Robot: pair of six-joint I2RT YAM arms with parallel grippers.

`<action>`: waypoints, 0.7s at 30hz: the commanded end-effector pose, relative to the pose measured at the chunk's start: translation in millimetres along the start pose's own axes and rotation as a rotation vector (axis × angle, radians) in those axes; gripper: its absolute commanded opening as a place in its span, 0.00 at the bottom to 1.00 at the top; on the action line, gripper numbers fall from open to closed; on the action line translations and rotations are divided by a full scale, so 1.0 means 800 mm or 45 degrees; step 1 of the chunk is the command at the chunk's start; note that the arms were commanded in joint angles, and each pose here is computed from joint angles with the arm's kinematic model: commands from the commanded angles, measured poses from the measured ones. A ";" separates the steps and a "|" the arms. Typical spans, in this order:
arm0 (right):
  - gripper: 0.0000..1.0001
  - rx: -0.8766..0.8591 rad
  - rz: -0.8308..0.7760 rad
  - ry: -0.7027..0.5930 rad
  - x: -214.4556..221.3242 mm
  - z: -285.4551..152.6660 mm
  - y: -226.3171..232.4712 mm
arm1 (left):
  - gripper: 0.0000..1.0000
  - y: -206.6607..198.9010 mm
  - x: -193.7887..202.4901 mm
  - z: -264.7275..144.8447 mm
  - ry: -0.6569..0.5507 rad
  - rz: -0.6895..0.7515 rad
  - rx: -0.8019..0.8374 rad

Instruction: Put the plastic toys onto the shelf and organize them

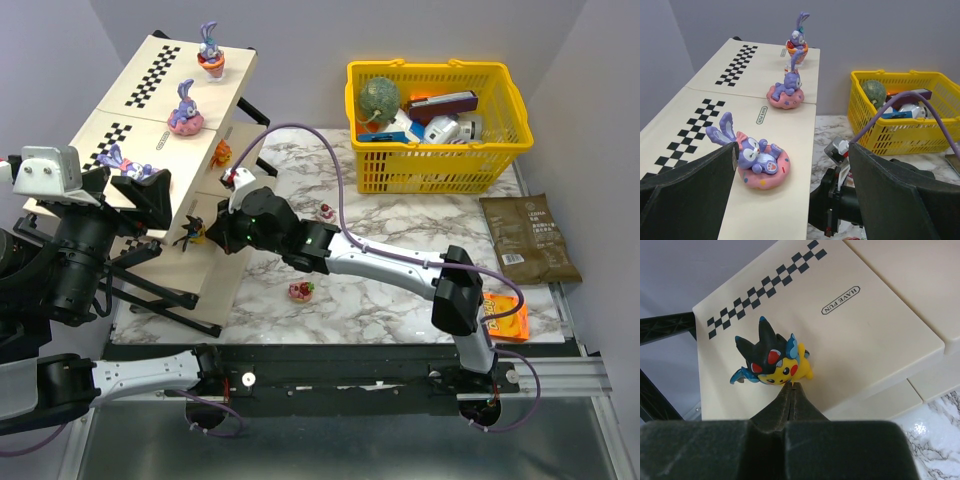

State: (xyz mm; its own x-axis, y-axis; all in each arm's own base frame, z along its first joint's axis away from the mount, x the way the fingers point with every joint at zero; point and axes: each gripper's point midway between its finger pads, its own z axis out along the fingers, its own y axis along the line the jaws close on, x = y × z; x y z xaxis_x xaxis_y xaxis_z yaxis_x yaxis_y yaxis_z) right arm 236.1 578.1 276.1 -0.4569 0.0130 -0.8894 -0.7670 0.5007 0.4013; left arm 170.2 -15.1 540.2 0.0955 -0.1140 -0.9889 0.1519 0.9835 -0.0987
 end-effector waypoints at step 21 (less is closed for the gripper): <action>0.01 -0.061 -0.008 0.047 0.016 0.023 0.016 | 0.99 0.010 -0.003 0.001 -0.011 -0.004 -0.062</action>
State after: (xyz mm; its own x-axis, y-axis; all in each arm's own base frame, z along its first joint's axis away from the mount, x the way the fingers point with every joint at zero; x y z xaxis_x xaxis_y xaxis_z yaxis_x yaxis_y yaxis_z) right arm 235.8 590.6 268.4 -0.4647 -0.0021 -0.8855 -0.7767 0.4811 0.4065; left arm 170.8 -11.5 541.8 0.1006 -0.1182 -0.9879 0.1314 0.9858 -0.1046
